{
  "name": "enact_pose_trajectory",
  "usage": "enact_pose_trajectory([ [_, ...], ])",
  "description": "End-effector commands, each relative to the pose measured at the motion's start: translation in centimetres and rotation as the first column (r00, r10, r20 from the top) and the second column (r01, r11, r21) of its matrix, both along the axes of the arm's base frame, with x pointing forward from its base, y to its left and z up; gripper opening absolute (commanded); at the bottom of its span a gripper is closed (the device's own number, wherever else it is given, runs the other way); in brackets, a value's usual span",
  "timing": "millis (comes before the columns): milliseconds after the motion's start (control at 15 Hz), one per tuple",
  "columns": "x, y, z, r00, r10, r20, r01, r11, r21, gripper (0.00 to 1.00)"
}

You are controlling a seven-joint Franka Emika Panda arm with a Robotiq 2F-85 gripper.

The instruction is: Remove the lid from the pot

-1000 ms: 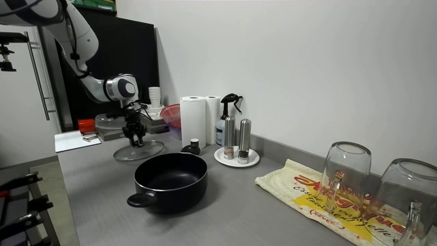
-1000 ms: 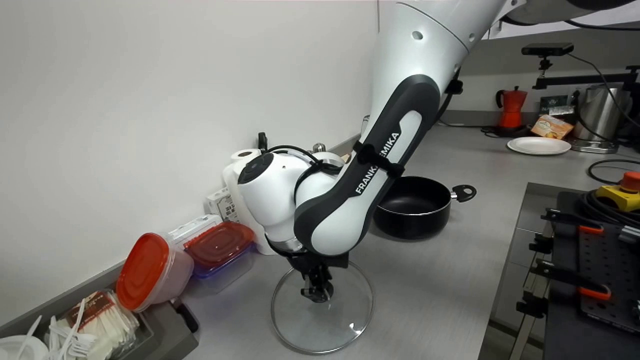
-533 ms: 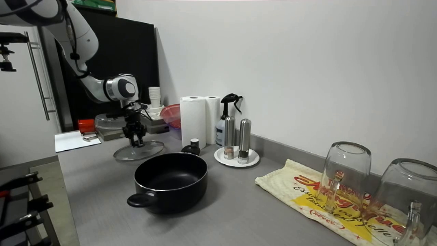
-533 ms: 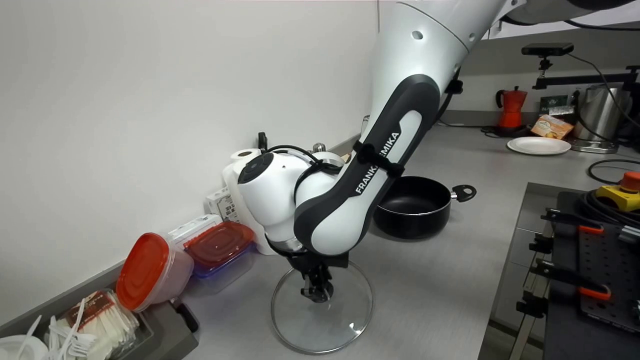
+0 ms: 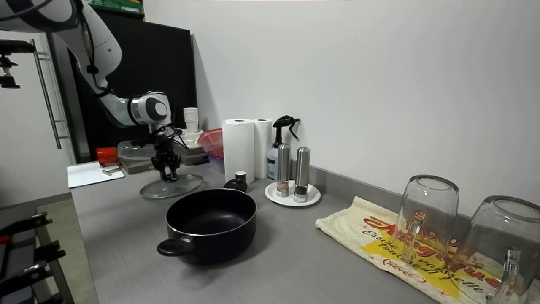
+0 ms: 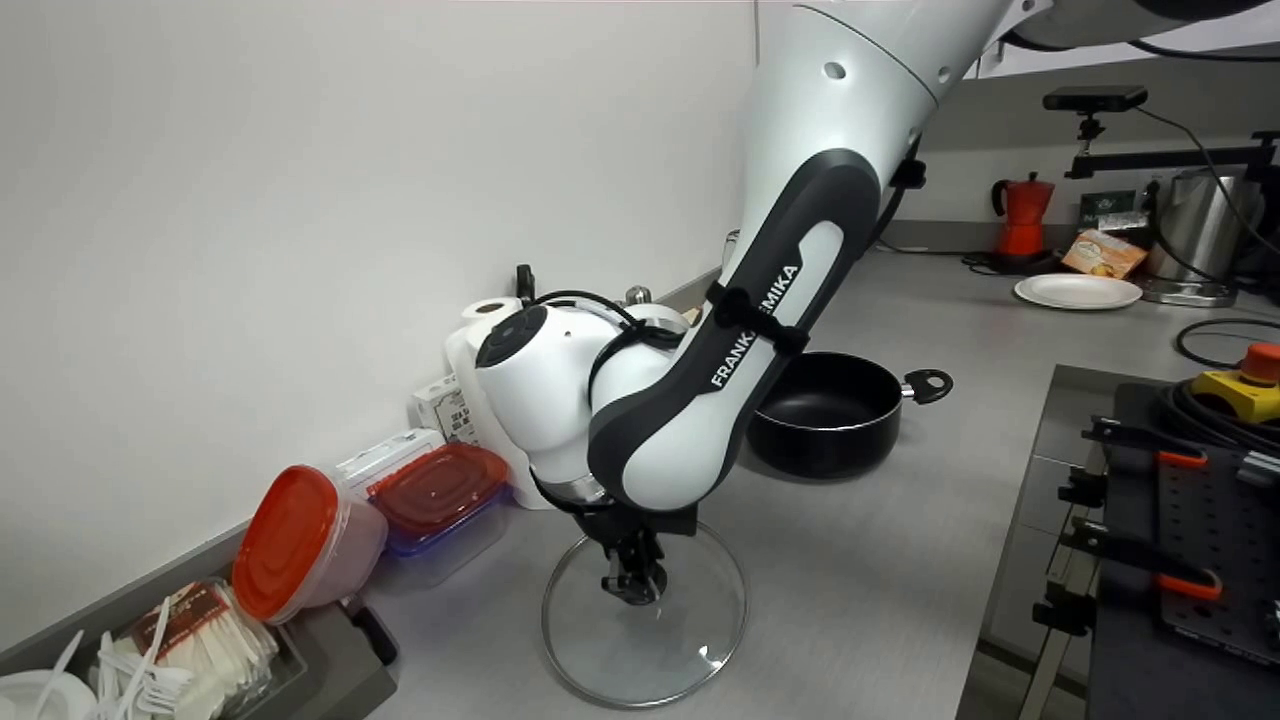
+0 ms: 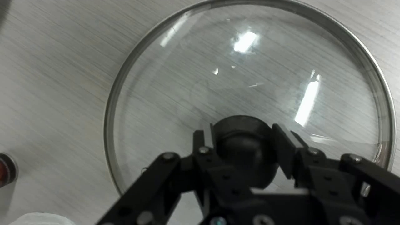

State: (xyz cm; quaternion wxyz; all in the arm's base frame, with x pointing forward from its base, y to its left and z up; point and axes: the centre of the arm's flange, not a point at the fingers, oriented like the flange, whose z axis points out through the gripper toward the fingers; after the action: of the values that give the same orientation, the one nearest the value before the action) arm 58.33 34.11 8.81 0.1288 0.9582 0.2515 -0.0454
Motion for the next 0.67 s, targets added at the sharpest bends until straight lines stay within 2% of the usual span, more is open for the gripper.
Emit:
enact_pose_trajectory([
  [0,0.0,0.0,0.0,1.0,0.0,0.0,0.0,1.0,0.0,0.48],
  [333,0.0,0.0,0.0,1.0,0.0,0.0,0.0,1.0,0.0,0.48],
  [400,0.0,0.0,0.0,1.0,0.0,0.0,0.0,1.0,0.0,0.73],
  [467,0.01,-0.04,0.02,1.0,0.004,0.003,-0.004,1.0,-0.002,0.76],
  [533,-0.07,-0.07,-0.16,1.0,-0.001,-0.003,0.001,1.0,-0.001,0.56],
  [600,-0.06,-0.08,-0.17,1.0,-0.001,-0.003,0.001,1.0,-0.001,0.64],
])
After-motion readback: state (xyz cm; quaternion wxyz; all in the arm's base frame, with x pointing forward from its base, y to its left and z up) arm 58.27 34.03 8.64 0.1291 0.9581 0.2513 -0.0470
